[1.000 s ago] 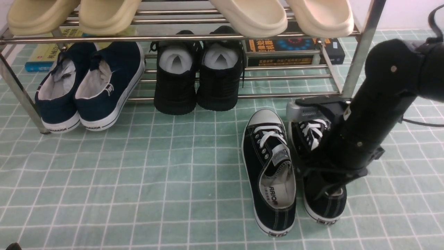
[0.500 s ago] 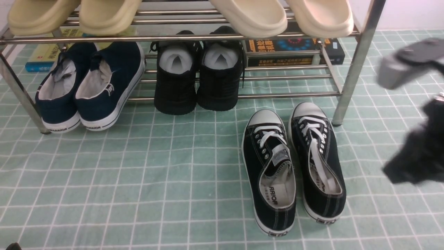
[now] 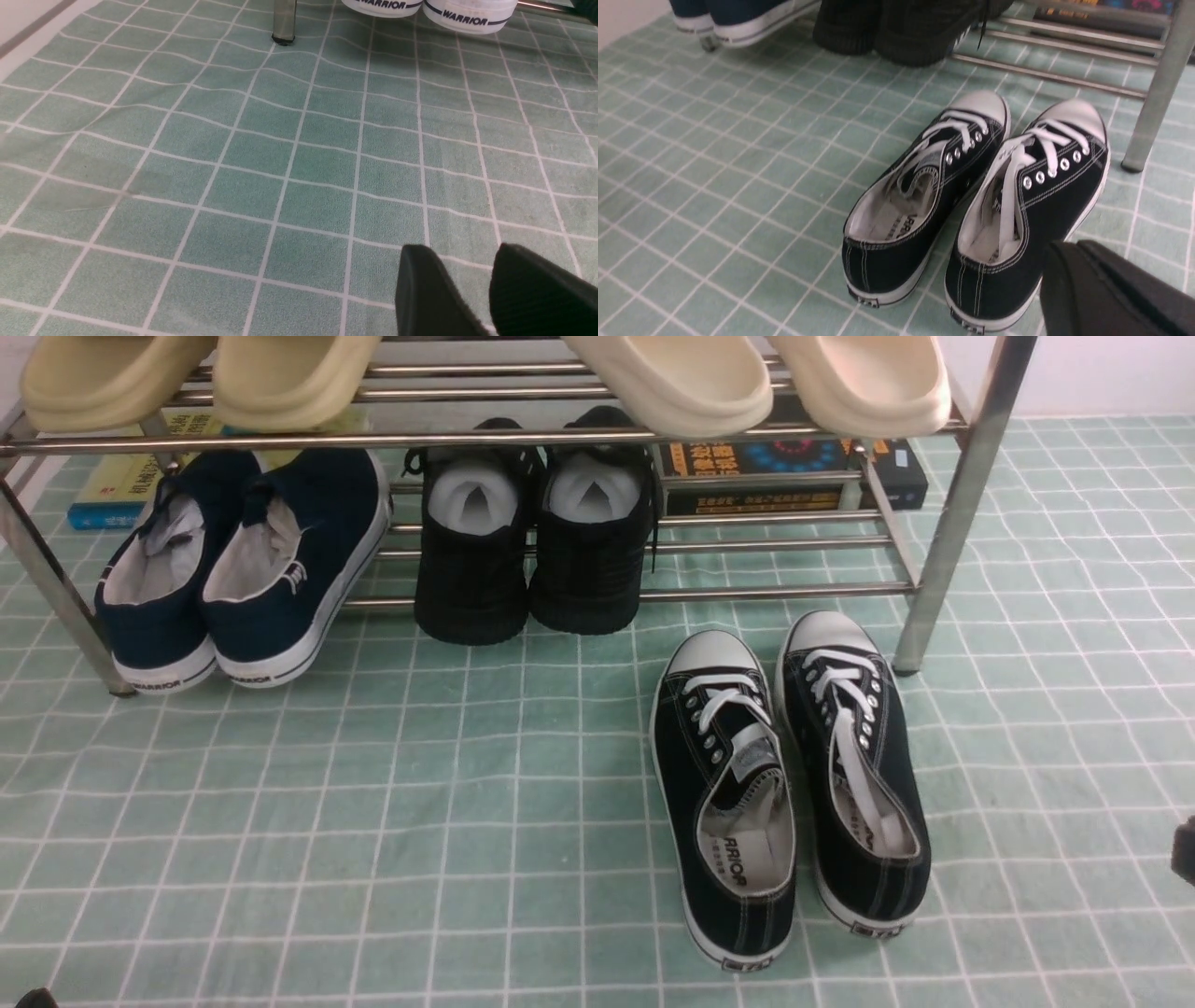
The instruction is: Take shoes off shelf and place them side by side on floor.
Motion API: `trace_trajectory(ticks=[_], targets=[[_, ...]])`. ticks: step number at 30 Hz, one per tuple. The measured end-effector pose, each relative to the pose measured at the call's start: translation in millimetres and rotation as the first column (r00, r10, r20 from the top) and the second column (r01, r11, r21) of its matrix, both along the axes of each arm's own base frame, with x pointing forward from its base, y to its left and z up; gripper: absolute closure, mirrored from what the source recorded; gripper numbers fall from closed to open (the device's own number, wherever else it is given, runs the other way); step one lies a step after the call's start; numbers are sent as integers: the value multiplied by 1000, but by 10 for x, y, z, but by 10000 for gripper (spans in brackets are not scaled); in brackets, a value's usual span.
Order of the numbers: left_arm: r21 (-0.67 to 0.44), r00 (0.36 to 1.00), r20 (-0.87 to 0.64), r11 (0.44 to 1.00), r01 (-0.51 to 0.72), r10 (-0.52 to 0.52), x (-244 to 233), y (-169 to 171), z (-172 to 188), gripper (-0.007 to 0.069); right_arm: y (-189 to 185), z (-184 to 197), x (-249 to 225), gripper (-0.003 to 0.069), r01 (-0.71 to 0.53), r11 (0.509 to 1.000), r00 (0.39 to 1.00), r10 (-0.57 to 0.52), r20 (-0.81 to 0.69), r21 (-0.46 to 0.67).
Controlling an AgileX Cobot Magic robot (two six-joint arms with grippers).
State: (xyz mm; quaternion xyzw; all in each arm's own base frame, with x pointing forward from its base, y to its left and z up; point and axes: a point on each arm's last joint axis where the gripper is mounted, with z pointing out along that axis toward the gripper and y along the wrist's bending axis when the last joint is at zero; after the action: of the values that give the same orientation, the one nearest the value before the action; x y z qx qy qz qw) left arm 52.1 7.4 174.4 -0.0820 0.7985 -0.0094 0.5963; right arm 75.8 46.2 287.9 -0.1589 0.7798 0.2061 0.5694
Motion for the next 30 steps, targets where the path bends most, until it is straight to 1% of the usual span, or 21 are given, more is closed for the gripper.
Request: trace_trajectory(ticks=[5, 26, 30], targets=[[0, 1000, 0, 1000, 0, 0, 0, 0, 0, 383, -27, -59, -31, 671, 12, 1000, 999, -13, 43, 21], [3, 1000, 0, 1000, 0, 0, 0, 1, 0, 383, -28, -59, -35, 655, 11, 1000, 999, -12, 41, 24], [9, 1000, 0, 1000, -1, 1, 0, 3, 1, 384, -66, -43, -80, 654, 21, 1000, 997, -22, 80, 7]])
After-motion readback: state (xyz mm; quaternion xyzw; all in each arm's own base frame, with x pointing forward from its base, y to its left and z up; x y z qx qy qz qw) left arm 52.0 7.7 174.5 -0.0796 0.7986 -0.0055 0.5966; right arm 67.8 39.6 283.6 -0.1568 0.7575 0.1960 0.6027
